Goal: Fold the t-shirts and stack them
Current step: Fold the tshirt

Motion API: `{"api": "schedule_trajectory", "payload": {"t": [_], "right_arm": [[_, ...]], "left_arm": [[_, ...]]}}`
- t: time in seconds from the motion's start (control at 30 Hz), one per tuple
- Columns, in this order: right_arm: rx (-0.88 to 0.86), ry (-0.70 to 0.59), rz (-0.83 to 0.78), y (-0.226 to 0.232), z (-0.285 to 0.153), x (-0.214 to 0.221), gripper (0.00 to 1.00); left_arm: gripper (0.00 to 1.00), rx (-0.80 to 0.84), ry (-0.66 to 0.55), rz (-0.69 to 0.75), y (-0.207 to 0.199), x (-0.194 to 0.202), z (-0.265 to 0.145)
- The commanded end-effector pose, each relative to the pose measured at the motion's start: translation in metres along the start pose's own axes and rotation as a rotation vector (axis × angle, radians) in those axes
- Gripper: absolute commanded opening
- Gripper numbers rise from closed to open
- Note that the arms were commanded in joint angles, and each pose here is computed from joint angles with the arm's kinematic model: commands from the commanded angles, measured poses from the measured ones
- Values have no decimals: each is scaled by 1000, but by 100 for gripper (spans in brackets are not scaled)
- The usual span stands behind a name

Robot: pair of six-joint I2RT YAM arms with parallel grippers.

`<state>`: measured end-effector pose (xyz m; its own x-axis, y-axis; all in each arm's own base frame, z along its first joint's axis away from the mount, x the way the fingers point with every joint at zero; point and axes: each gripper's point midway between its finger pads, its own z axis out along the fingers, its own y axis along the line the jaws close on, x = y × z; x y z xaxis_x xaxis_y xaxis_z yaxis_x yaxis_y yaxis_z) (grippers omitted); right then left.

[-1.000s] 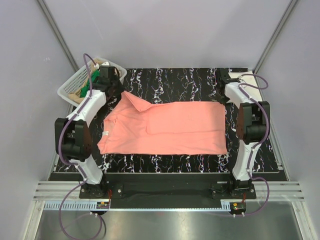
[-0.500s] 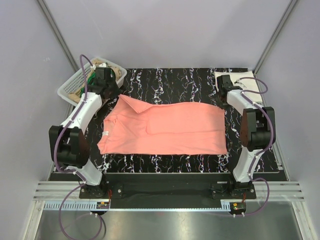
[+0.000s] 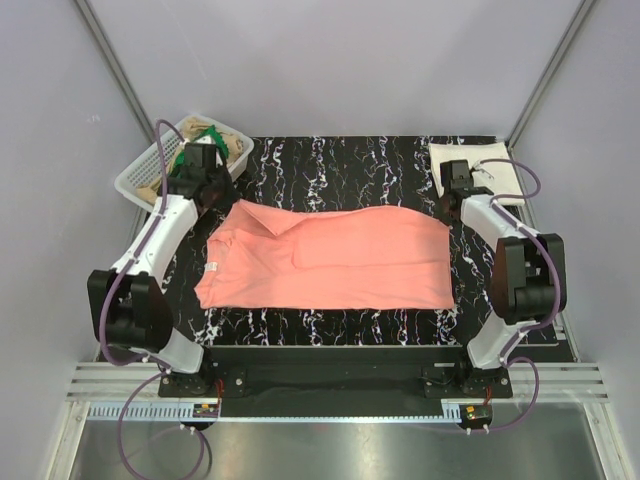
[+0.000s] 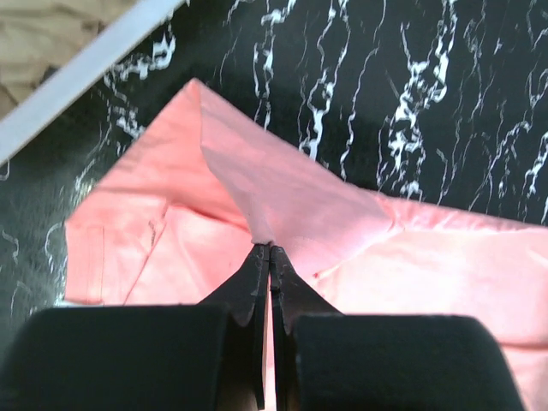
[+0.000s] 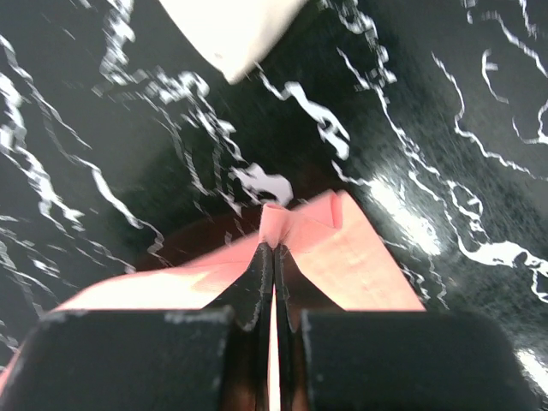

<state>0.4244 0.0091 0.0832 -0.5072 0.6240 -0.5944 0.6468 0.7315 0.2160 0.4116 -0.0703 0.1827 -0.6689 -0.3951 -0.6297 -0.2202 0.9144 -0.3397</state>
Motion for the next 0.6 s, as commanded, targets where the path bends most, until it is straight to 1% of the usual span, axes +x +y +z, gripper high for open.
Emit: {"api": "schedule_trajectory", "payload": {"t": [0.0, 0.17, 0.37, 0.57], "right_arm": [[-54, -20, -30, 2, -9, -3, 0], [-18, -29, -42, -14, -11, 3, 0], [-13, -22, -51, -22, -13, 10, 0], [-22, -6, -56, -30, -19, 20, 0]], "left_arm": [[0, 43, -20, 16, -2, 1, -23], [0, 26, -12, 28, 7, 8, -29], [0, -3, 3, 49, 20, 16, -35], [0, -34, 73, 44, 40, 45, -28]]}}
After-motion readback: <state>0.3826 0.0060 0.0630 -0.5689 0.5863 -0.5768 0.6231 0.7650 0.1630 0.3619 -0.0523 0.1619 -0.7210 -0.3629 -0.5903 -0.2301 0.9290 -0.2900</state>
